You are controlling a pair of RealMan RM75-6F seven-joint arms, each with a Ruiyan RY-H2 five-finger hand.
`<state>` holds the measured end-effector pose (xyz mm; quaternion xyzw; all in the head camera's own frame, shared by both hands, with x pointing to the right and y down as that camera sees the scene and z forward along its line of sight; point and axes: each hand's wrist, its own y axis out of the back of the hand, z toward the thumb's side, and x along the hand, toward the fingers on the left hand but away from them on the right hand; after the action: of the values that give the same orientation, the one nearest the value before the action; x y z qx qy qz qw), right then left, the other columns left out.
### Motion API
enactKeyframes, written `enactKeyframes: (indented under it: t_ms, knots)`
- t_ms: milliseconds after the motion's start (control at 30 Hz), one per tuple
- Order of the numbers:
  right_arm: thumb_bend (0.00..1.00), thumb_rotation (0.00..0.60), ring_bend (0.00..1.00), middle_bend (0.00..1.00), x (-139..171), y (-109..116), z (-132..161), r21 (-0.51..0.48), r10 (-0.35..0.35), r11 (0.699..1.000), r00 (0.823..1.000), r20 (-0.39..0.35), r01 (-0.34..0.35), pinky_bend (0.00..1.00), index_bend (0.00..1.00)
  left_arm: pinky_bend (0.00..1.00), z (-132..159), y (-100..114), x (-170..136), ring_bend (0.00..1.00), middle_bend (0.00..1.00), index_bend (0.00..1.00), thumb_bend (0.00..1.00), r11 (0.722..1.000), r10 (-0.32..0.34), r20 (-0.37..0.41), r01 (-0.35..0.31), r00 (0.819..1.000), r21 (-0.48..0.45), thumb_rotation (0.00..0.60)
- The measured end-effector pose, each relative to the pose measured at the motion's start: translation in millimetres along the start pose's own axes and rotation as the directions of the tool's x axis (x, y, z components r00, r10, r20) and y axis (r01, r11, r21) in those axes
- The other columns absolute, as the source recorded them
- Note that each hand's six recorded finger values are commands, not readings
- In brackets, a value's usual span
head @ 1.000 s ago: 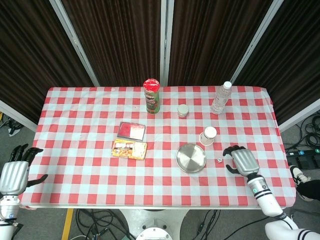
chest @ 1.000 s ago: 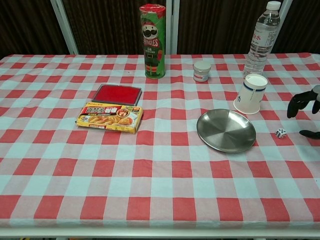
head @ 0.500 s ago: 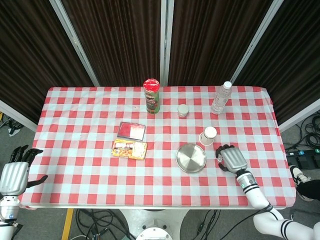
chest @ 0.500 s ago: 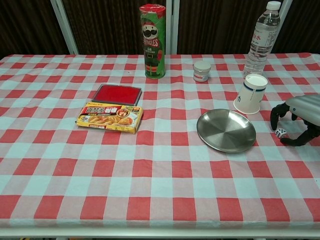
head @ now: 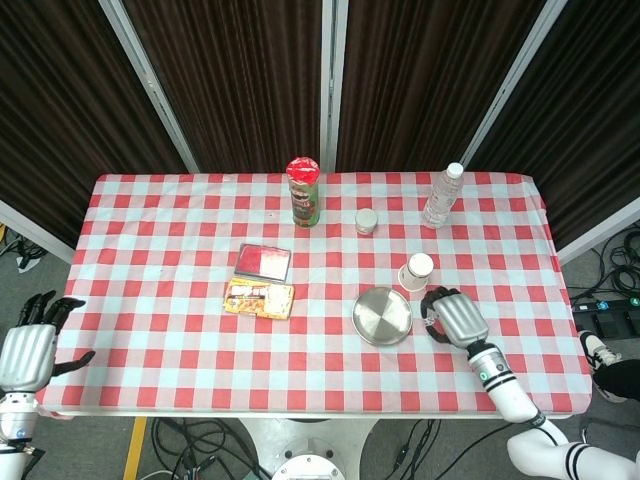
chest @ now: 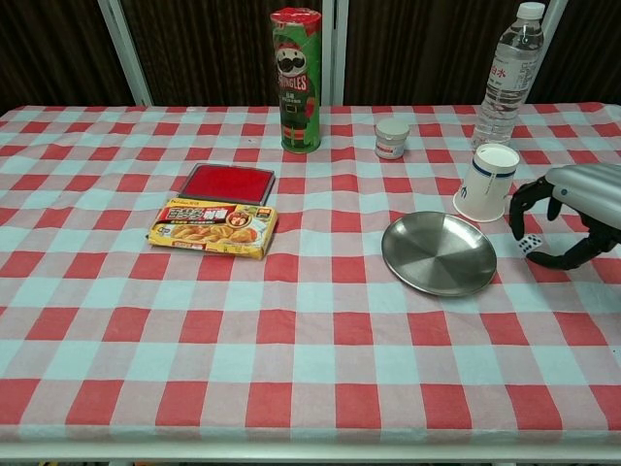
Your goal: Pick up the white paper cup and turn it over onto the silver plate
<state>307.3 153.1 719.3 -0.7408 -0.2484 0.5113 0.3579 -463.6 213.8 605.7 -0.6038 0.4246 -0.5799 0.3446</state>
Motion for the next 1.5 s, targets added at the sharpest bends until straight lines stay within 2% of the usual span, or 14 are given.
enactKeyframes:
  t_ms: [167,233,500,567,633,733,867,933,1033,1167,1333,1433,1500]
  knots:
    - [0.27,0.6,0.27,0.35,-23.0,3.0,35.9,0.011,0.035,0.999,0.995,-0.097,-0.034,0.38,0.6,0.09,-1.2,0.1,-1.4,0.1,0.23,0.25,0.0,1.0,-0.001,-0.005,0.001,1.0,-0.001,0.6]
    - [0.27,0.6,0.24,0.33,-33.4,-0.1,47.7,0.029,0.046,0.999,0.992,-0.12,-0.043,0.36,0.56,0.09,-2.6,-0.2,-2.6,0.1,0.23,0.25,0.0,1.0,-0.003,-0.01,0.003,1.0,-0.001,0.6]
    - [0.26,0.6,0.07,0.18,-47.6,-11.3,62.7,0.145,0.091,0.987,0.988,-0.122,-0.073,0.21,0.11,0.09,-6.6,-0.8,-5.0,0.1,0.23,0.25,0.0,1.0,-0.008,-0.024,0.008,1.0,-0.003,0.6]
    - [0.26,0.6,0.05,0.15,-43.8,-4.6,66.3,0.124,0.072,0.991,0.989,-0.132,-0.055,0.19,0.07,0.09,-5.6,-0.3,-3.9,0.1,0.23,0.25,0.0,1.0,-0.006,-0.02,0.005,1.0,-0.002,0.6]
    - [0.26,0.6,0.05,0.15,-39.7,6.1,66.5,0.097,0.034,0.995,0.99,-0.136,-0.021,0.19,0.07,0.09,-3.9,0.6,-2.8,0.1,0.23,0.25,0.0,1.0,-0.001,-0.013,0.001,1.0,0.0,0.6]
    - [0.25,0.6,0.05,0.16,-31.9,31.5,59.1,0.042,-0.063,0.997,0.99,-0.129,0.069,0.18,0.06,0.09,-1.3,1.2,-1.3,0.1,0.23,0.25,0.0,1.0,0.003,-0.002,-0.003,1.0,-0.001,0.6]
    - [0.19,0.6,0.04,0.16,-20.6,70.7,29.4,-0.062,-0.195,0.98,0.979,-0.06,0.191,0.18,0.06,0.09,0.3,0.7,-0.8,0.1,0.23,0.25,0.0,1.0,0.001,0.003,-0.001,1.0,-0.005,0.6]
    - [0.13,0.6,0.05,0.15,-18.7,80.0,13.7,-0.092,-0.213,0.973,0.977,-0.014,0.211,0.18,0.06,0.09,0.9,0.1,-0.9,0.1,0.23,0.25,0.0,1.0,-0.001,0.005,0.001,1.0,-0.008,0.6]
    - [0.07,0.6,0.05,0.13,-20.2,81.2,-8.5,-0.137,-0.193,0.97,0.979,0.069,0.201,0.18,0.06,0.09,1.6,-0.5,-1.2,0.1,0.23,0.25,0.0,1.0,-0.005,0.007,0.005,1.0,-0.01,0.6]
    - [0.04,0.6,0.04,0.12,-27.3,65.7,-34.2,-0.202,-0.091,0.972,0.983,0.159,0.123,0.18,0.06,0.09,2.0,-0.7,-2.4,0.1,0.23,0.25,0.0,1.0,-0.009,0.006,0.009,1.0,-0.012,0.6]
    - [0.04,0.6,0.04,0.12,-43.5,47.4,-50.3,-0.251,0.009,0.967,0.98,0.201,0.043,0.18,0.06,0.09,1.1,0.6,-3.9,0.1,0.23,0.25,0.0,1.0,-0.014,-0.003,0.014,1.0,-0.013,0.6]
    - [0.07,0.6,0.04,0.15,-54.8,42.6,-51.7,-0.261,0.028,0.965,0.978,0.206,0.027,0.18,0.08,0.09,1.1,2.4,-4.6,0.1,0.23,0.25,0.0,1.0,-0.015,-0.005,0.015,1.0,-0.011,0.6]
    - [0.09,0.6,0.05,0.17,-61.2,39.5,-51.2,-0.269,0.041,0.963,0.978,0.206,0.017,0.18,0.14,0.09,1.4,3.3,-4.7,0.1,0.23,0.25,0.0,1.0,-0.015,-0.005,0.015,1.0,-0.01,0.6]
